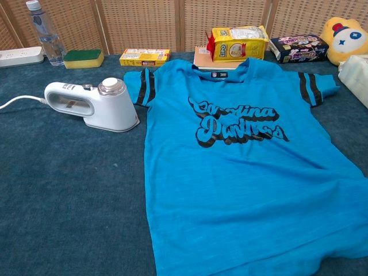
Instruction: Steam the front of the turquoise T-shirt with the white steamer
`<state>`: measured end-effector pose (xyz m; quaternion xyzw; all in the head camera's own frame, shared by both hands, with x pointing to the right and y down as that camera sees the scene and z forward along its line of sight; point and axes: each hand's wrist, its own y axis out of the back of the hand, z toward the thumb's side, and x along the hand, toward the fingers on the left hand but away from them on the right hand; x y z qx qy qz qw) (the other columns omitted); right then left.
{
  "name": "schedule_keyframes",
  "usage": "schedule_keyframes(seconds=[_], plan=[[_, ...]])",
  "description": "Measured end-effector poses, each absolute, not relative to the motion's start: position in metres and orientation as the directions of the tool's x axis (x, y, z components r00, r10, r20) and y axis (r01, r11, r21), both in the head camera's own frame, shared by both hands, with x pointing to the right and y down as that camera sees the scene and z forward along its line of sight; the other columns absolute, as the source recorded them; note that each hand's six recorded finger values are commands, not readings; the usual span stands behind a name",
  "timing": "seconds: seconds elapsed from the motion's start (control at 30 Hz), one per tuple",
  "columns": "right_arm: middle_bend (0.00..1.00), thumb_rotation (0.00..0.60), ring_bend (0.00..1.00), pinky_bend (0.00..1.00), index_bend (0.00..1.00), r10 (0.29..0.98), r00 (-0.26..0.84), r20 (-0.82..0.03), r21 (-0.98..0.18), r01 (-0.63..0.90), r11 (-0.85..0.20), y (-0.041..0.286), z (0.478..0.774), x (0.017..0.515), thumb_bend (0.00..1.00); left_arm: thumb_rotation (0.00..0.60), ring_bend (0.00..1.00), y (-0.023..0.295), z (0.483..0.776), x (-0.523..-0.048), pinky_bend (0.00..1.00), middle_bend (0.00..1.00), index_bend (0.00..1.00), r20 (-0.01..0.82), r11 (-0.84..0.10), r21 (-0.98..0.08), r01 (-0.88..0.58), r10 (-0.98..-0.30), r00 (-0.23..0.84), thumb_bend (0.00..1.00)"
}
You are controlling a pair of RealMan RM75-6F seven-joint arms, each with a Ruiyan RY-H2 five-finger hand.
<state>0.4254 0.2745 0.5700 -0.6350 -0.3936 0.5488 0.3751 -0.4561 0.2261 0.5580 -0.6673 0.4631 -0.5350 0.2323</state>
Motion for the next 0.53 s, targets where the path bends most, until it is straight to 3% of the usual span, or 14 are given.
schedule_keyframes(seconds=[0.2,0.37,0.53], plan=[[0.38,0.6,0.43,0.47,0.33,0.934,0.122,-0.334,-0.93,0.116,-0.348,0.265,0.566,0.416,0.33,0.6,0.09,0.262,0.541,-0.471,0.21,0.18,0.16,0.483,-0.437,-0.828,-0.352,-0.874,-0.052,0.22],[0.38,0.6,0.39,0.37,0.35,0.935,0.152,-0.319,-0.931,0.132,-0.339,0.26,0.566,0.405,0.33,0.6,0.09,0.291,0.529,-0.477,0.21,0.18,0.16,0.489,-0.44,-0.828,-0.346,-0.87,-0.064,0.22],[0.38,0.6,0.38,0.36,0.36,0.929,0.171,-0.329,-0.925,0.14,-0.353,0.26,0.569,0.398,0.33,0.6,0.09,0.31,0.521,-0.474,0.21,0.19,0.17,0.486,-0.44,-0.83,-0.344,-0.872,-0.056,0.22]])
